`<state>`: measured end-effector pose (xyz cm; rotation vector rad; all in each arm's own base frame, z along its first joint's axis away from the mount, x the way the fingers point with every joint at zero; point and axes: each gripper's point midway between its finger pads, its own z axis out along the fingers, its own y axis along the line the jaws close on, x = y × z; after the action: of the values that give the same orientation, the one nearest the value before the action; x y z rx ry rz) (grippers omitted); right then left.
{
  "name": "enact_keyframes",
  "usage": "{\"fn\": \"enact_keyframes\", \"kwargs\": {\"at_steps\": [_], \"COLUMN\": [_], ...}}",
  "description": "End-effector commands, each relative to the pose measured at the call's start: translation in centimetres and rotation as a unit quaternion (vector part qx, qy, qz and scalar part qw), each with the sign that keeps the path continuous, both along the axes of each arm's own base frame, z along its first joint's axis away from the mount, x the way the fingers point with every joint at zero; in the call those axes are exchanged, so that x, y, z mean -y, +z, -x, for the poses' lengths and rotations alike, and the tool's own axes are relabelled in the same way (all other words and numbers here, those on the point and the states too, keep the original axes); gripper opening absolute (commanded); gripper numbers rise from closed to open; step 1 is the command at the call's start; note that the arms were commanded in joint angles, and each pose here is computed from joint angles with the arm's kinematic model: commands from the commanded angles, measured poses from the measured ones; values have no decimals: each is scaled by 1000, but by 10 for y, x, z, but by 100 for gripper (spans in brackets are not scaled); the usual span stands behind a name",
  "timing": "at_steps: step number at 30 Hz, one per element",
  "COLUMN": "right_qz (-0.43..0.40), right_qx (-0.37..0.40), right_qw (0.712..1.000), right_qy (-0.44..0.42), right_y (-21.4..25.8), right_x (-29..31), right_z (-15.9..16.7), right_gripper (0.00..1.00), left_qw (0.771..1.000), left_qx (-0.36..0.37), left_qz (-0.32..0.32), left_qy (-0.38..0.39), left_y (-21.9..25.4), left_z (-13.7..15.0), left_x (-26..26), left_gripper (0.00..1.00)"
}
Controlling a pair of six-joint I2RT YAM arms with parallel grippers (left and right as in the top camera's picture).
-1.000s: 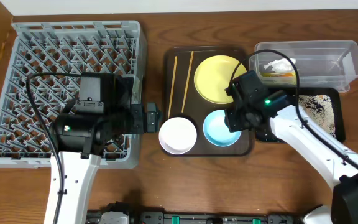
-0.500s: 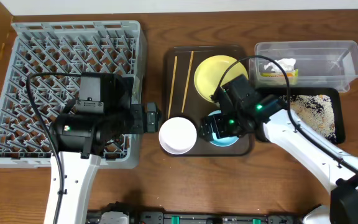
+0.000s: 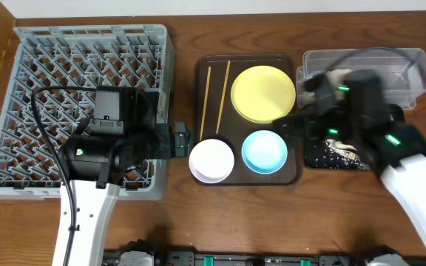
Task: Sort waste into correct bins and load items into the dishwasher
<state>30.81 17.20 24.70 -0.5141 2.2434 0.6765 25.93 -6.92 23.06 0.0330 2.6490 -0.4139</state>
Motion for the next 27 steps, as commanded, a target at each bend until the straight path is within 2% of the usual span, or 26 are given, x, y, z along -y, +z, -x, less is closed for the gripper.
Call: {"fn": "enact_keyframes", "kwargs": {"at_steps": [1,6,10,16,27], "right_qz": [66,83,66,60,56], "right_qx": [132,231,289,317,346], "right_qw": [989,964,946,929,909], "right_qy": [-15,-98,-132,-179,-227], "right_y": [38,55,31,-27,-68], "right_x": [29,65,86,114,136], "right_z": [3,16,36,63,71], "right_gripper": [99,99,99,99,99], "left_qw": [1000,1000,1000,1000,1000], "left_qx": [13,13,13,13,13], "left_qz": [-8,-8,-8,-8,-8], "left_qy": [-5,-5,-5,-5,-5], "left_y": [7,7,7,7,7], "left_z": [-2,-2,-2,-2,-2], "left_x": [-1,-1,-1,-1,-1], "left_gripper": [98,98,98,98,98]}}
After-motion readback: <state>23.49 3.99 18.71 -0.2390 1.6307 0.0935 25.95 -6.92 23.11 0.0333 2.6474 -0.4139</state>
